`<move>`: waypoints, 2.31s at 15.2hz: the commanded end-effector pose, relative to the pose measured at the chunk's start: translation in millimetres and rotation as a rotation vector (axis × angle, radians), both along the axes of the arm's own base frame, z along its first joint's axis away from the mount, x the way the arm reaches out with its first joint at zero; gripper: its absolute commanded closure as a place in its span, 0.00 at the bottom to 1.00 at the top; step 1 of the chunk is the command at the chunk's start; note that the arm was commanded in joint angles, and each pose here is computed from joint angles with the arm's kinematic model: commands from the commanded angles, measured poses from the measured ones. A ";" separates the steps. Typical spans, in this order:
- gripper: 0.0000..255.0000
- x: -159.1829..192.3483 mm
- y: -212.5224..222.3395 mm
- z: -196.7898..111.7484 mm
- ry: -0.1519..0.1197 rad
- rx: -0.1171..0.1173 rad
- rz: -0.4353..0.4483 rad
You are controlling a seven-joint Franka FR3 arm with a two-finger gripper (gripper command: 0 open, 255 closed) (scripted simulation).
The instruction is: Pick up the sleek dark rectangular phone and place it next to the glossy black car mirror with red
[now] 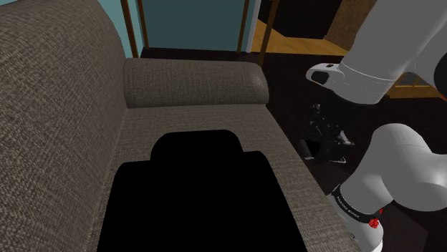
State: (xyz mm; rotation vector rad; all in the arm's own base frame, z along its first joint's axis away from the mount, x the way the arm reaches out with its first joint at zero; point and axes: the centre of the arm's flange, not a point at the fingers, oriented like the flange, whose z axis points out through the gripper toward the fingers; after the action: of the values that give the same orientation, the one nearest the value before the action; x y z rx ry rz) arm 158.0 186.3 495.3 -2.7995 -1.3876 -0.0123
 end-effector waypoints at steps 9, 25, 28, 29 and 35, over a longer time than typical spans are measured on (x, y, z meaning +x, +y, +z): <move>1.00 0.5 0.0 -52.9 -0.001 0.000 0.000; 1.00 0.5 0.0 -104.5 -0.001 0.000 0.000; 0.00 0.5 0.0 -104.5 -0.001 0.000 0.000; 0.00 0.5 0.0 -104.5 -0.001 0.000 0.000; 0.00 0.5 -0.7 -64.9 -0.001 0.000 0.000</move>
State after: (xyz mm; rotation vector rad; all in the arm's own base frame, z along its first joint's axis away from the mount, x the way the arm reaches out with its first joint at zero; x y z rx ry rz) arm 159.4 185.0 416.7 -2.7986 -1.3874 -0.0155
